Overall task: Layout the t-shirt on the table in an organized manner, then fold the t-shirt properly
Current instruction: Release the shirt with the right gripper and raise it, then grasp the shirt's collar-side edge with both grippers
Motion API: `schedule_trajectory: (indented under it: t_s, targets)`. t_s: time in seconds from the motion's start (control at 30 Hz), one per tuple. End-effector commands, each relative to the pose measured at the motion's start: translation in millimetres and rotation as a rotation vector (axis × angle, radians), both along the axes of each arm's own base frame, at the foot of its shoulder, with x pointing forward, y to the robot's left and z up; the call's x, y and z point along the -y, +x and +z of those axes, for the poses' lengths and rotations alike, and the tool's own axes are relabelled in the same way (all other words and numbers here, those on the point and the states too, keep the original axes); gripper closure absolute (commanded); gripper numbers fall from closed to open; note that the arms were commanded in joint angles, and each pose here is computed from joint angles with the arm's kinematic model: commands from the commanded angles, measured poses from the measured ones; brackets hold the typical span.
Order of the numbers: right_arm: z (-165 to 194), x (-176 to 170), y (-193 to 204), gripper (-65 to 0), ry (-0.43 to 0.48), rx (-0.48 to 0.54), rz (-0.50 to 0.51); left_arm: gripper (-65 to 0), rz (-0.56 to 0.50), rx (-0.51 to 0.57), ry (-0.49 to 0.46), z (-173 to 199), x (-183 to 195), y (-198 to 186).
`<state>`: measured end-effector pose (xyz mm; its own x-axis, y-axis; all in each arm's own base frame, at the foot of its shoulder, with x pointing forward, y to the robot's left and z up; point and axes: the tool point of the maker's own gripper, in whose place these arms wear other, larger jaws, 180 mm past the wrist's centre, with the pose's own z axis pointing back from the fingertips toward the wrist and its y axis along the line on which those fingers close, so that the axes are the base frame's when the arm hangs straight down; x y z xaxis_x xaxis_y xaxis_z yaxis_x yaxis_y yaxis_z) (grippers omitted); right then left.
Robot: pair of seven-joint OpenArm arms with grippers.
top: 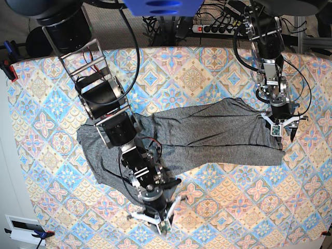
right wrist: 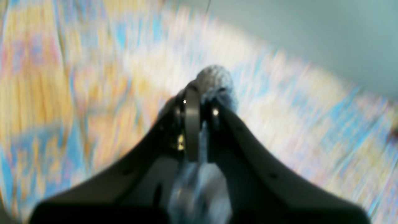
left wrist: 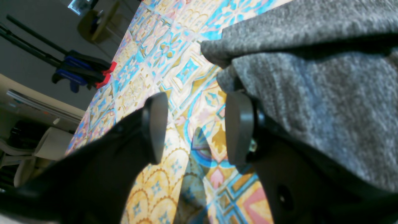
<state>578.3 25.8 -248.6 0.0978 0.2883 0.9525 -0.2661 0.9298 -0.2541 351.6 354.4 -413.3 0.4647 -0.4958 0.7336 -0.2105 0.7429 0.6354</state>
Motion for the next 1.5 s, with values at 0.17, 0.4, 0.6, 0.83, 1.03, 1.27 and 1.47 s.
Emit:
schedule_trajectory:
  t_s: [0.17, 0.4, 0.6, 0.83, 1.03, 1.27, 1.47]
  targets:
    - [112.6, -30.6, -2.3, -13.0, 0.126, 0.412, 0.114, -29.7, 0.015, -0.101, -0.014, -28.5, 6.0, -23.3]
    - [108.4, -34.5, -6.2, -34.9, 0.125, 0.412, 0.127, -29.7, 0.012, -0.123, -0.039, -41.1, 18.2, -32.9]
    - [12.4, -31.4, -38.7, -37.5, 0.142, 0.232, 0.105, -29.7, 0.01, -0.137, -0.041, -45.9, 19.4, -39.0]
    - [36.7, 120.4, -67.6, -28.1, 0.209, 0.208, -0.179, -29.7, 0.01, -0.139, -0.041, -46.4, 19.5, -39.3]
    - [-5.8, 173.0, -148.0, -17.3, 0.244, 0.051, -0.288, -29.7, 0.144, 0.02, -0.222, -26.2, 2.9, -35.3]
    - [-32.8, 212.1, -201.0, -14.3, 0.23, -0.005, -0.373, -30.0, 0.373, 0.133, -0.583, 1.7, -26.2, -50.3]
    - [-15.1, 214.8, -234.9, -14.2, 0.203, 0.028, -0.362, -30.1, 0.31, 0.161, -0.779, 54.0, 8.7, -56.8]
